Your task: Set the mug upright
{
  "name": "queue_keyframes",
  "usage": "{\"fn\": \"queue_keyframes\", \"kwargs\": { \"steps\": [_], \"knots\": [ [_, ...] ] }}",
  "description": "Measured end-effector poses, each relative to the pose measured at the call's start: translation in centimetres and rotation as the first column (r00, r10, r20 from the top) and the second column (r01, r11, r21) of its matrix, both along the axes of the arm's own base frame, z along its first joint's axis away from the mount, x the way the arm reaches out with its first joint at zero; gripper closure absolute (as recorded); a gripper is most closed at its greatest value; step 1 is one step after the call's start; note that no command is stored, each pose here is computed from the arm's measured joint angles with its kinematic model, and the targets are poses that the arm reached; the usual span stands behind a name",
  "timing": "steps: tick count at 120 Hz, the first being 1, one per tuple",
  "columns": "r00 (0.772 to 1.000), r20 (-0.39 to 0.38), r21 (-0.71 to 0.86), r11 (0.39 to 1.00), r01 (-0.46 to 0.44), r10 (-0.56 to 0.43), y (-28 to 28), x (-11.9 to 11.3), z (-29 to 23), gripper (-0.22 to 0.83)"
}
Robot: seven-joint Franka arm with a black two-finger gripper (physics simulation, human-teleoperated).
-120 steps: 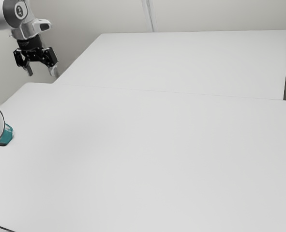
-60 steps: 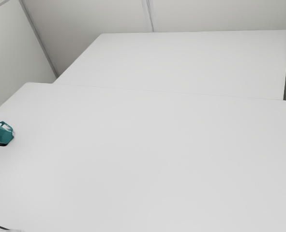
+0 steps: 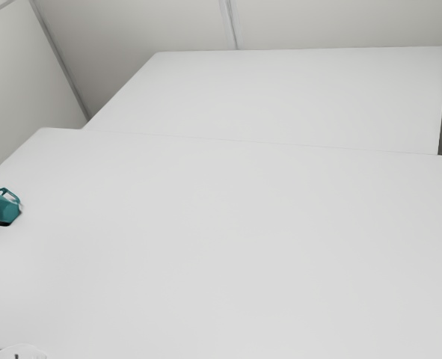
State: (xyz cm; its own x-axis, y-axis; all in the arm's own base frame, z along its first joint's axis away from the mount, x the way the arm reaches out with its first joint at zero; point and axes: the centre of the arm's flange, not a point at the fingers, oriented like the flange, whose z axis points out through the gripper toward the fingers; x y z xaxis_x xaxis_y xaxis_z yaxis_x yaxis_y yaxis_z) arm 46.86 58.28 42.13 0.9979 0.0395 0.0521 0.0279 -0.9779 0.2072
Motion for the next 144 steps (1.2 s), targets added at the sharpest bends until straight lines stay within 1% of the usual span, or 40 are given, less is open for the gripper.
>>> {"fn": "queue_keyframes", "kwargs": {
  "steps": [13, 22, 33, 64, 90, 108, 144],
  "knots": [
    [0.998, 0.044, 0.012, 0.999, 0.045, -0.045, 1.2, -0.2, -1.0, 0.0],
    [0.994, 0.072, 0.019, 0.997, 0.078, -0.08, 1.7, 0.1, -2.0, 0.0],
    [0.99, 0.088, 0.032, 0.994, 0.107, -0.109, 2.4, 0.0, -3.0, 0.0],
    [0.981, 0.135, 0.062, 0.989, 0.131, -0.139, 5.3, -3.1, -3.5, 0.0],
    [0.961, 0.212, 0.047, 0.984, 0.169, -0.175, 6.4, -3.5, -5.9, 0.0],
    [0.948, 0.249, 0.051, 0.981, 0.19, -0.197, 7.1, -3.6, -7.5, 0.0],
    [0.91, 0.337, 0.058, 0.971, 0.234, -0.24, 7.6, -3.5, -8.6, 0.0]
  ]
}}
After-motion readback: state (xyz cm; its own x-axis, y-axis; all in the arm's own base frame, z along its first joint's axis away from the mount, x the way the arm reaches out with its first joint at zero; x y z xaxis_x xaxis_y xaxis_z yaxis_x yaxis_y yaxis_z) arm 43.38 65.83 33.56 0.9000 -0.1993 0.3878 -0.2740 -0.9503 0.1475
